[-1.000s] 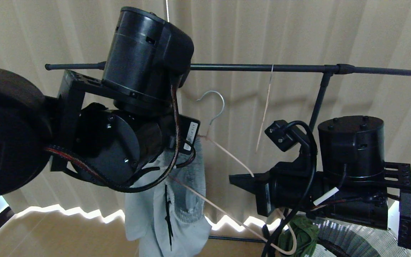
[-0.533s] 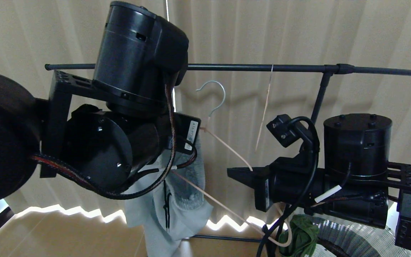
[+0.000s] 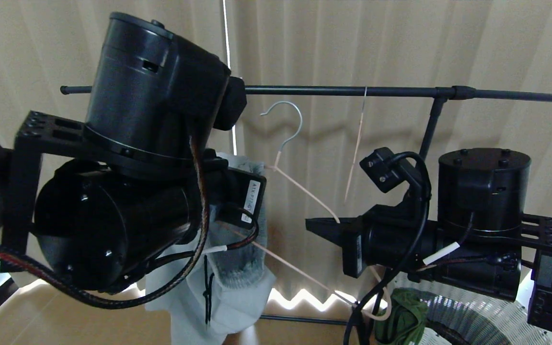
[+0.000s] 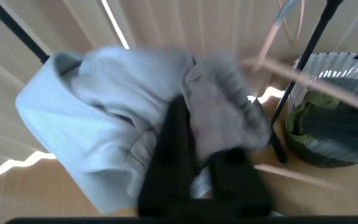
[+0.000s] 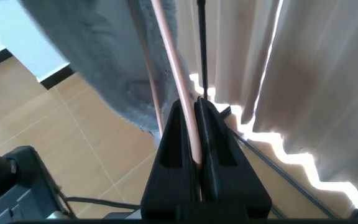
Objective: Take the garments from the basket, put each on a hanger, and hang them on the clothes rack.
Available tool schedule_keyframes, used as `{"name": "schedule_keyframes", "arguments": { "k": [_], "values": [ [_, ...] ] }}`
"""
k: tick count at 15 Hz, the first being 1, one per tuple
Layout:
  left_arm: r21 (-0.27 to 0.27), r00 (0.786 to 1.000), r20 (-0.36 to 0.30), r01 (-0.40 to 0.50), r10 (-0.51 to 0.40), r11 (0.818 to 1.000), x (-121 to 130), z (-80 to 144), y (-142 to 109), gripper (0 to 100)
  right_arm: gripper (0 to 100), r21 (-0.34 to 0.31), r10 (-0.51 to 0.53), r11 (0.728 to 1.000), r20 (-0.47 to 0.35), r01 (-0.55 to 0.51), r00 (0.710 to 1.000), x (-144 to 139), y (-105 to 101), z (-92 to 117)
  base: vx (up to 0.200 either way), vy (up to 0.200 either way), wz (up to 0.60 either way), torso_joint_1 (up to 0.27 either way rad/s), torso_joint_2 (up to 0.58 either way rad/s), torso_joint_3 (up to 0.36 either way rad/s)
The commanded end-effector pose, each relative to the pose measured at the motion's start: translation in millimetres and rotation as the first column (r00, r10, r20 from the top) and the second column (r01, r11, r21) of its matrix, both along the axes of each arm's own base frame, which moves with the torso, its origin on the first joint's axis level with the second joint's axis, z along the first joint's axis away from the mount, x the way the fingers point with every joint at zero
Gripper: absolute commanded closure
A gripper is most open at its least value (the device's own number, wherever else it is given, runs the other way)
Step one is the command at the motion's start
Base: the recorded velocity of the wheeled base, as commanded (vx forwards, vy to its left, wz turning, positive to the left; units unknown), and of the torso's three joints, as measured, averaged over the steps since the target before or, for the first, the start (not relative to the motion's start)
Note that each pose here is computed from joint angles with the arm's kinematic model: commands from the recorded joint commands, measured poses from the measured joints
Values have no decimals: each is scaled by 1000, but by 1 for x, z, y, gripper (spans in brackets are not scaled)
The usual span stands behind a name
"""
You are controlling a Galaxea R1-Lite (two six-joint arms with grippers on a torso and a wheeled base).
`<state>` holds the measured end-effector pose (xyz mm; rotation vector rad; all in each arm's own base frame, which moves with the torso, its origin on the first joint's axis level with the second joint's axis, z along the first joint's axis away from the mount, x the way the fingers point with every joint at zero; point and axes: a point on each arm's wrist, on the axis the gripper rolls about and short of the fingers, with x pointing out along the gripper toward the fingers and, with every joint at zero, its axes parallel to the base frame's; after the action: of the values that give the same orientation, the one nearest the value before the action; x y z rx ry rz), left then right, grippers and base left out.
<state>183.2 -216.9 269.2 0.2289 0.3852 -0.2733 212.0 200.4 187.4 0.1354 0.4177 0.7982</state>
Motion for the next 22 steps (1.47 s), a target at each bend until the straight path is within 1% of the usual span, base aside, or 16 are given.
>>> {"name": "schedule_keyframes", "arguments": {
  "k": [1, 5, 8, 10, 11, 13, 14, 15, 17, 18, 19, 20, 22],
  "values": [
    [-7, 1000, 8, 0, 0, 1000, -6, 3, 8, 0, 100, 0, -1, 1000, 14, 1, 1000, -1, -2, 3, 0, 0, 0, 0, 0, 0],
    [-19, 1000, 18, -2, 3, 1000, -15, 5, 21, 0, 100, 10, -8, 1000, 39, 7, 999, -2, -7, 10, 0, 0, 0, 0, 0, 0],
    [-10, 1000, 14, -1, 1, 1000, -24, 1, 33, 0, 100, 16, -45, 999, 45, 44, 998, 4, -15, 12, 0, 0, 0, 0, 0, 0],
    [-5, 1000, 12, -2, 2, 1000, -28, -2, 38, 0, 100, 21, -48, 999, 50, 47, 998, 3, -18, 14, 0, 0, 0, 0, 0, 0],
    [-24, 1000, 29, -4, 5, 1000, -29, -2, 41, 0, 100, 25, -50, 999, 54, 48, 997, 3, -19, 16, 0, 0, 0, 0, 0, 0],
    [-34, 999, 44, -10, 12, 999, -29, -1, 44, 0, 100, 27, -51, 998, 55, 50, 997, 2, -20, 16, 0, 0, 0, 0, 0, 0],
    [-14, 997, 56, -45, 46, 999, -26, -2, 57, 0, 100, 30, -50, 998, 57, 49, 997, 2, -22, 17, 0, 0, 0, 0, 0, 0],
    [-2, 997, 53, -64, 64, 998, -26, -5, 64, 0, 100, 37, -52, 998, 64, 50, 997, 1, -24, 20, 0, 0, 0, 0, 0, 0],
    [17, 994, 39, -105, 104, 994, -23, -12, 74, 0, 100, 40, -57, 998, 68, 54, 996, 0, -27, 22, 0, 0, 0, 0, 0, 0],
    [17, 994, 39, -105, 104, 994, -23, -12, 74, 0, 100, 40, -57, 998, 68, 54, 996, 0, -27, 22, 0, 0, 0, 0, 0, 0],
    [28, 988, 30, -150, 150, 988, -18, -23, 82, 0, 100, 43, -57, 998, 79, 54, 995, -3, -30, 24, 0, 0, 0, 0, 0, 0],
    [21, 986, 30, -165, 164, 986, -13, -28, 86, 0, 100, 46, -57, 998, 84, 53, 995, -4, -31, 26, 0, 0, 0, 0, 0, 0],
    [-15, 986, 17, -165, 165, 986, 0, -38, 91, 0, 100, 57, -55, 997, 95, 50, 994, -7, -33, 30, 0, 0, 0, 0, 0, 0]
  ]
}}
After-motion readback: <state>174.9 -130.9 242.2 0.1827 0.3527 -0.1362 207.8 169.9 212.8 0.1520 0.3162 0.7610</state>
